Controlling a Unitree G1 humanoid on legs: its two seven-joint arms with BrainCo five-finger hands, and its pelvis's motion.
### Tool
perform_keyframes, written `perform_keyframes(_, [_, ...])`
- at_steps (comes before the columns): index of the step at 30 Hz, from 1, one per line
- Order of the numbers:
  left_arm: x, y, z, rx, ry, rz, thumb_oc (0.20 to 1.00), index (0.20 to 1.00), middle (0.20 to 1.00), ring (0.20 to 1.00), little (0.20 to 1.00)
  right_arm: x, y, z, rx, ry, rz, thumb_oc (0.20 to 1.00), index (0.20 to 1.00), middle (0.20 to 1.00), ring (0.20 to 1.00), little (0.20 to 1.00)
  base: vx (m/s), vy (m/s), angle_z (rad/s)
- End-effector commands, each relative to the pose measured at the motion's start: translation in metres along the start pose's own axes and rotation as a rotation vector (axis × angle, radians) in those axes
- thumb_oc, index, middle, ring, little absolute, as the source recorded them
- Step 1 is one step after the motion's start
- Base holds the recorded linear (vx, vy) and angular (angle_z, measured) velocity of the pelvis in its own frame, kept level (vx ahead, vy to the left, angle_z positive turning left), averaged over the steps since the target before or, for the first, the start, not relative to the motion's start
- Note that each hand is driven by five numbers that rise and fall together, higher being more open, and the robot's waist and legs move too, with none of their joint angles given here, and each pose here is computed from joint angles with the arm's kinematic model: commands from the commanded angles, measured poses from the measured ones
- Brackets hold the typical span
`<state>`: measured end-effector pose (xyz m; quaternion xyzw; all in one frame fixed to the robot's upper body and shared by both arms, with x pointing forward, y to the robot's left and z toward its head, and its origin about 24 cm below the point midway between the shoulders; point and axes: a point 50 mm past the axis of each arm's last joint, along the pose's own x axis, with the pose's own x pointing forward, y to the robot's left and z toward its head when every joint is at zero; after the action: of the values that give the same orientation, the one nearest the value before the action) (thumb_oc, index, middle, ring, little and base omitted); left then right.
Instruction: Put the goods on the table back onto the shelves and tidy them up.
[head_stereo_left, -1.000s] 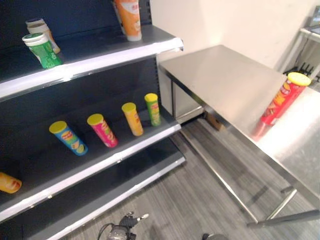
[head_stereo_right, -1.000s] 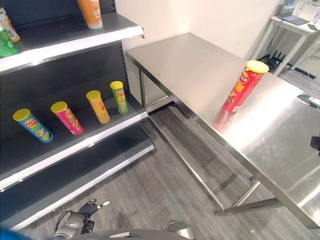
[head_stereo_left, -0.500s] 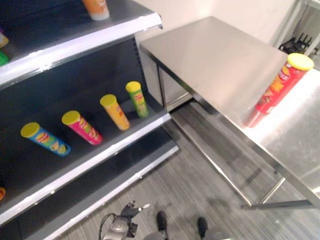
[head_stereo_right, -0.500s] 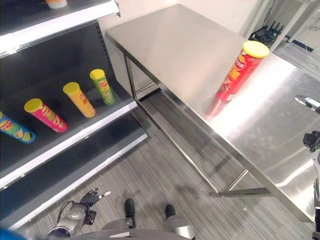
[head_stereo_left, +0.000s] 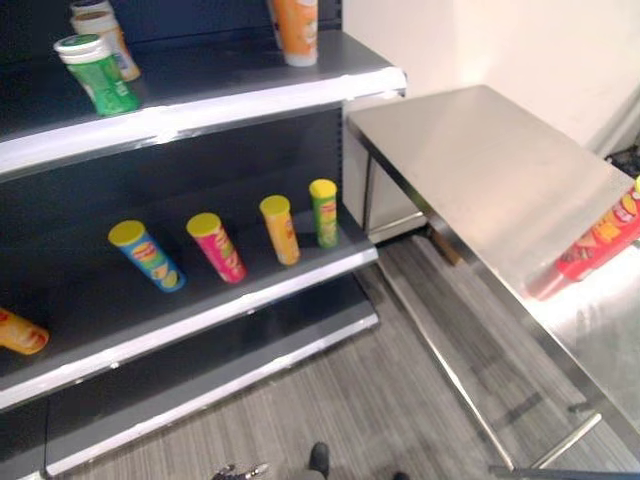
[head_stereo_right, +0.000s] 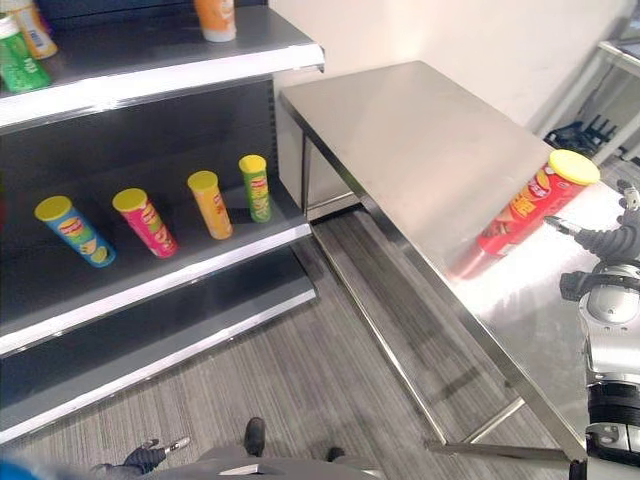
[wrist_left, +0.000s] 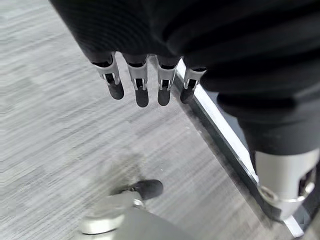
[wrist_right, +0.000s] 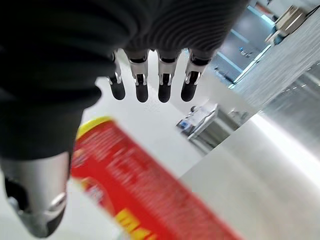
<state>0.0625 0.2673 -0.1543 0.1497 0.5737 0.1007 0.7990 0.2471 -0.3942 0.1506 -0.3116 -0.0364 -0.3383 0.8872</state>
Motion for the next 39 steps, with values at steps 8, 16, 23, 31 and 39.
perform_keyframes(8, [0.003, 0.007, 0.021, 0.013, -0.062, 0.042, 1.0, 1.0, 1.0, 1.0, 1.0, 0.024, -0.029, 0.032, -0.036, -0.102, -0.098, 1.0, 1.0, 1.0, 1.0, 1.0, 0.0, -0.006, 0.06])
perform_keyframes(16, [0.004, 0.006, 0.02, 0.047, -0.052, 0.042, 1.0, 1.0, 1.0, 1.0, 1.0, 0.033, -0.034, 0.036, -0.061, -0.091, -0.113, 1.0, 1.0, 1.0, 1.0, 1.0, 0.0, -0.015, 0.05])
perform_keyframes(23, [0.004, 0.005, 0.019, 0.075, -0.049, 0.031, 1.0, 1.0, 1.0, 1.0, 1.0, 0.051, -0.032, 0.043, -0.082, -0.054, -0.087, 1.0, 1.0, 1.0, 1.0, 1.0, 0.0, 0.0, 0.0])
perform_keyframes(31, [0.003, 0.004, 0.019, 0.072, -0.065, 0.022, 1.0, 1.0, 1.0, 1.0, 1.0, 0.059, -0.034, 0.048, -0.108, -0.042, -0.082, 1.0, 1.0, 1.0, 1.0, 1.0, 0.0, 0.0, 0.0])
perform_keyframes(39, [0.002, 0.004, 0.022, 0.063, -0.092, 0.009, 1.0, 1.0, 1.0, 1.0, 1.0, 0.066, -0.034, 0.054, -0.116, -0.034, -0.067, 1.0, 1.0, 1.0, 1.0, 1.0, 0.0, 0.0, 0.0])
